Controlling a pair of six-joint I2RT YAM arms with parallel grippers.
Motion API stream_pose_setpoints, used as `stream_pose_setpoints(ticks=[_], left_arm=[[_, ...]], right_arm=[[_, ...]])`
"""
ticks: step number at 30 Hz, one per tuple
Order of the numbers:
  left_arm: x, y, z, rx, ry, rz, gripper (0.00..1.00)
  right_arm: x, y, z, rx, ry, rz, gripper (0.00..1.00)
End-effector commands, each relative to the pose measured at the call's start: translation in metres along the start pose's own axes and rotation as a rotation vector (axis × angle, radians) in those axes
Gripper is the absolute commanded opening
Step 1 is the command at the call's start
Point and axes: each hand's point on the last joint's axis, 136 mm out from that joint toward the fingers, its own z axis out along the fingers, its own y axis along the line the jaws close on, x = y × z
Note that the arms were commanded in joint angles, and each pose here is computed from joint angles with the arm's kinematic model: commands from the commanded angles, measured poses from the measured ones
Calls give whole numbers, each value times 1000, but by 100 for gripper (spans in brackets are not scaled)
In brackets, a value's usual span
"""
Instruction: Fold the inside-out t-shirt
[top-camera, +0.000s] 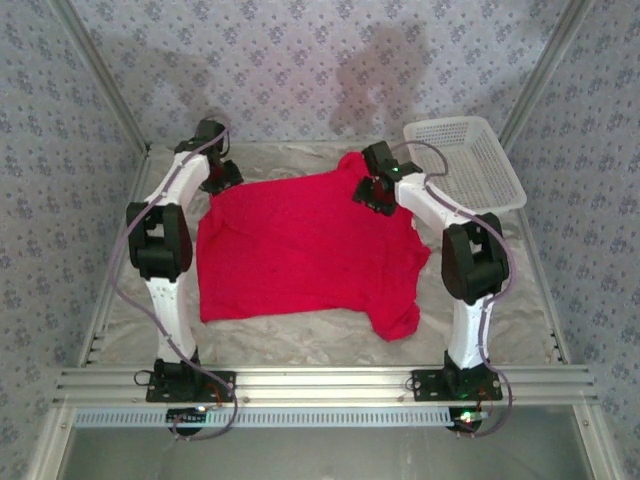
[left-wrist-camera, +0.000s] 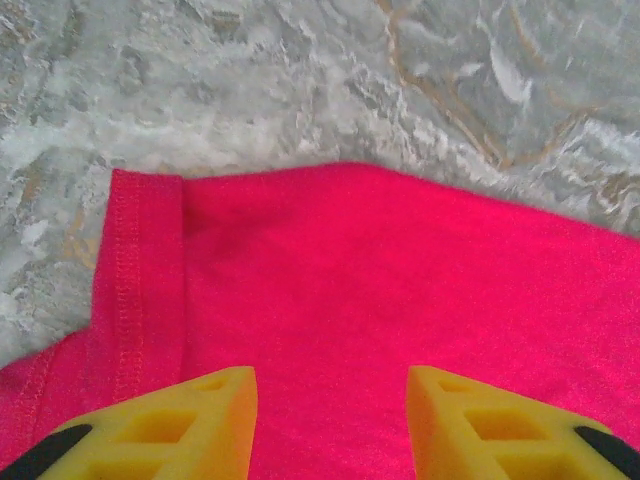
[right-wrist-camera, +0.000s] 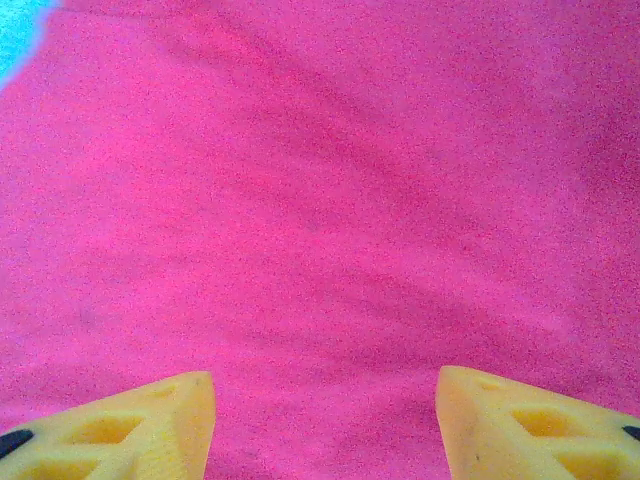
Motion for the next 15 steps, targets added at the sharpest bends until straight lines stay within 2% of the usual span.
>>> stream_pose_setpoints(ticks=[1,5,9,13,15], left_arm=[[1,48,14,-199,46,37,39],[-1,56,22,-254,52,86,37],[3,54,40,-249,90,109,38],[4,51,56,-235,108,117,38],[4,52,62,-241,119,126,36]], right_arm=[[13,11,11,7,67,-42,60],[14,43,14,-51,63,-65,60],[15,64,32,-89,91,-57,60],[20,70,57,-96,113,-44,60],[29,64,73,-87,161,-28,60]])
